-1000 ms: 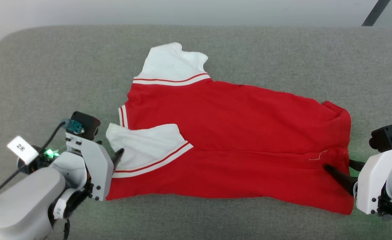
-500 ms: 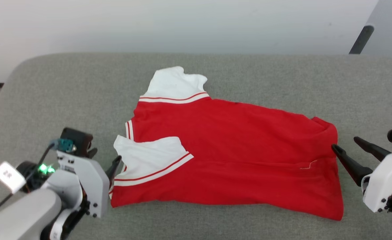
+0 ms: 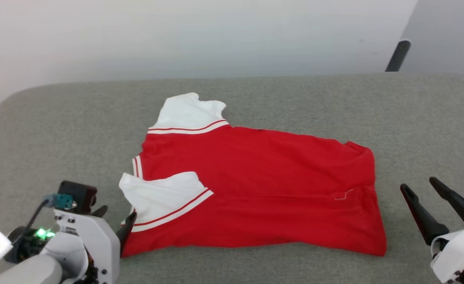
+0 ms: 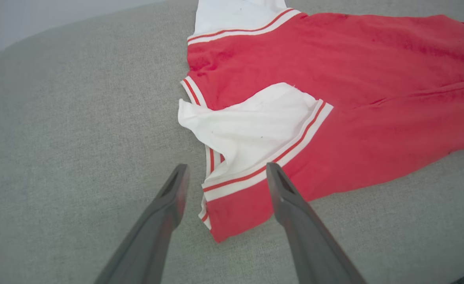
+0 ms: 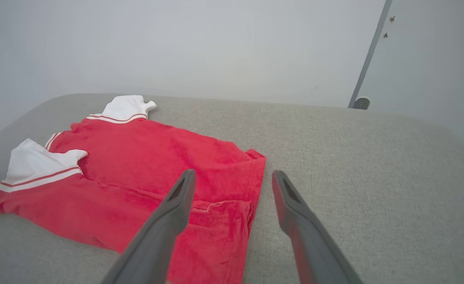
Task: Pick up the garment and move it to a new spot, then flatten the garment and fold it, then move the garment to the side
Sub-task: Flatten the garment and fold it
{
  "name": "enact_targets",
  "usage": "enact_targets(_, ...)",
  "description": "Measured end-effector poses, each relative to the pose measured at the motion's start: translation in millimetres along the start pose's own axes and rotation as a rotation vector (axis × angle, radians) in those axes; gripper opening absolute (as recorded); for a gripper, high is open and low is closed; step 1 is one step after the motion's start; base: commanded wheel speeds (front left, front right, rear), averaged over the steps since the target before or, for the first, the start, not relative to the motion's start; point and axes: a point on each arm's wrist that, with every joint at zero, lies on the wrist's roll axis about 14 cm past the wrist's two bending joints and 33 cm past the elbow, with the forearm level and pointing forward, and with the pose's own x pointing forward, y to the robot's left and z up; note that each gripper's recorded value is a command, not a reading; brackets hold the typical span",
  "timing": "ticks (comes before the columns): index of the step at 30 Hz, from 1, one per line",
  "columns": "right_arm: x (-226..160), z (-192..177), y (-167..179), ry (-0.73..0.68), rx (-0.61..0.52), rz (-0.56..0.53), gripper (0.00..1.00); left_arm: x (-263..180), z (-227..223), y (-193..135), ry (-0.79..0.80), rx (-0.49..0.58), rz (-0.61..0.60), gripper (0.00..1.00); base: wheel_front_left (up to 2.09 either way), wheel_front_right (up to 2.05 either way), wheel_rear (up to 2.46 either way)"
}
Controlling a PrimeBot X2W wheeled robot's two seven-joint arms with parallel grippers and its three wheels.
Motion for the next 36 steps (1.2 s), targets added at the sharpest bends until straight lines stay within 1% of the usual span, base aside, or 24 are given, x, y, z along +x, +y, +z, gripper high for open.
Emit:
enact_targets(9, -21, -14, -11, 0.021, 0.084, -0.088, 1.0, 19, -33, 8, 0.198, -0.039, -0.015, 1.0, 0.0, 0.0, 0.0)
enact_targets(18, -25, -23, -22, 0.042, 0.12, -0.142, 1.0, 39, -75, 12, 0.404, -0.072, -0.032, 1.0, 0.0, 0.0, 0.0)
enact_targets(27, -23, -35, -23, 0.079, 0.146, -0.153, 1.0, 48, -97, 6, 0.498, -0.148, -0.055, 1.0, 0.0, 0.0, 0.0)
enact_targets(28, -23, -36, -22, 0.086, 0.148, -0.151, 1.0, 48, -98, 6, 0.505, -0.149, -0.053, 0.44, 0.0, 0.0, 0.0)
enact_targets(29, -22, -37, -22, 0.09, 0.149, -0.149, 1.0, 48, -99, 4, 0.514, -0.158, -0.06, 0.0, 0.0, 0.0, 0.0)
enact_targets(33, -20, -45, -18, 0.14, 0.161, -0.135, 1.0, 48, -101, 2, 0.524, -0.172, -0.071, 0.0, 0.0, 0.0, 0.0)
enact_targets(36, -18, -55, -15, 0.204, 0.168, -0.123, 1.0, 49, -100, 2, 0.519, -0.172, -0.072, 0.0, 0.0, 0.0, 0.0)
